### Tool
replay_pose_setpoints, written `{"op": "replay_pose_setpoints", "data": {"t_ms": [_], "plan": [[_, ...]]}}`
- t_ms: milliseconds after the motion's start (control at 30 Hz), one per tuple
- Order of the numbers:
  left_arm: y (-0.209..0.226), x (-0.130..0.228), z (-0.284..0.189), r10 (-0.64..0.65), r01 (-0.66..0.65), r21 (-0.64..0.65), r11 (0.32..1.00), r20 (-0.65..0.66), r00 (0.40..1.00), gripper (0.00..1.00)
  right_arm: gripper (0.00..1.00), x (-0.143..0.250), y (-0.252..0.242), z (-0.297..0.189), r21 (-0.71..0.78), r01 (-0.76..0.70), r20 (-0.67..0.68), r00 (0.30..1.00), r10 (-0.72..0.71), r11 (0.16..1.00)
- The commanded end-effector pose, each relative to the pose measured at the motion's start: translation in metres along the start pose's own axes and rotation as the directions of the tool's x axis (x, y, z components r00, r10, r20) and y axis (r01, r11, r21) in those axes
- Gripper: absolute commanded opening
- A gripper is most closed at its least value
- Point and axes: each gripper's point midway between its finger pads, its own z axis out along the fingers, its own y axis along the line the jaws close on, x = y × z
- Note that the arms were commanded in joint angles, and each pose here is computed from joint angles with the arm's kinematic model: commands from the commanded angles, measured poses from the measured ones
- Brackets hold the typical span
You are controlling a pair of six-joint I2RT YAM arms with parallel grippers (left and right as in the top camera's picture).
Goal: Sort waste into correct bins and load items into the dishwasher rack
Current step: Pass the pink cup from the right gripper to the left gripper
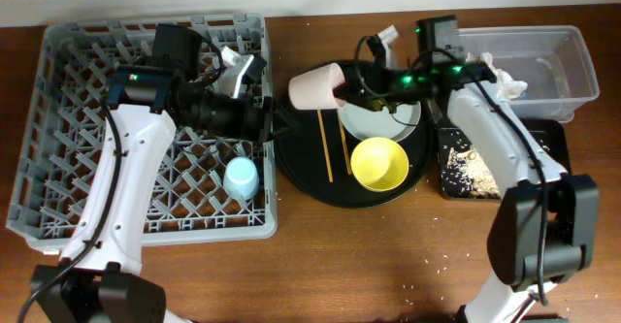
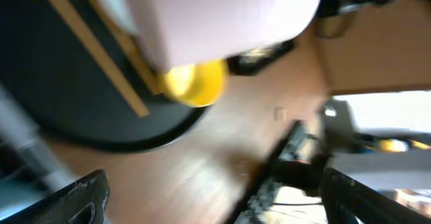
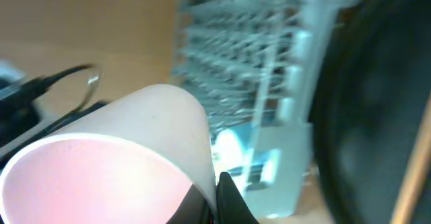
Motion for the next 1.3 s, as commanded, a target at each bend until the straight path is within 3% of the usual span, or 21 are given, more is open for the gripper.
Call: {"op": "replay_pose_setpoints", "data": {"t_ms": [0,100,567,1100,1267], "plan": [[-0.049,-0.01,-0.01,0.062,-0.077,0.261,0.962,0.063,0.996,0.99,0.04,0.022,0.057,-0.012,-0.26,0.068,-0.098,0.991,-0.096,0.963],[-0.064,-0.016,-0.016,0.083,-0.111,0.345,0.932,0.096,0.992,0.99,0.04,0.026,0.069,-0.017,-0.311,0.074,-0.113,0.987,-0.114,0.947],[-0.063,-0.023,-0.027,0.076,-0.123,0.381,0.916,0.137,0.988,0.99,0.04,0.034,0.102,-0.033,-0.358,0.168,-0.084,0.974,-0.211,0.919],[-0.075,-0.023,-0.036,0.066,-0.13,0.457,0.88,0.152,0.986,0.98,0.04,0.034,0.113,-0.006,-0.32,0.18,-0.091,0.971,-0.22,0.93],[-0.077,-0.022,-0.034,0.071,-0.132,0.459,0.879,0.146,0.987,0.92,0.04,0.032,0.12,0.009,-0.297,0.214,-0.07,0.967,-0.245,0.931]]}}
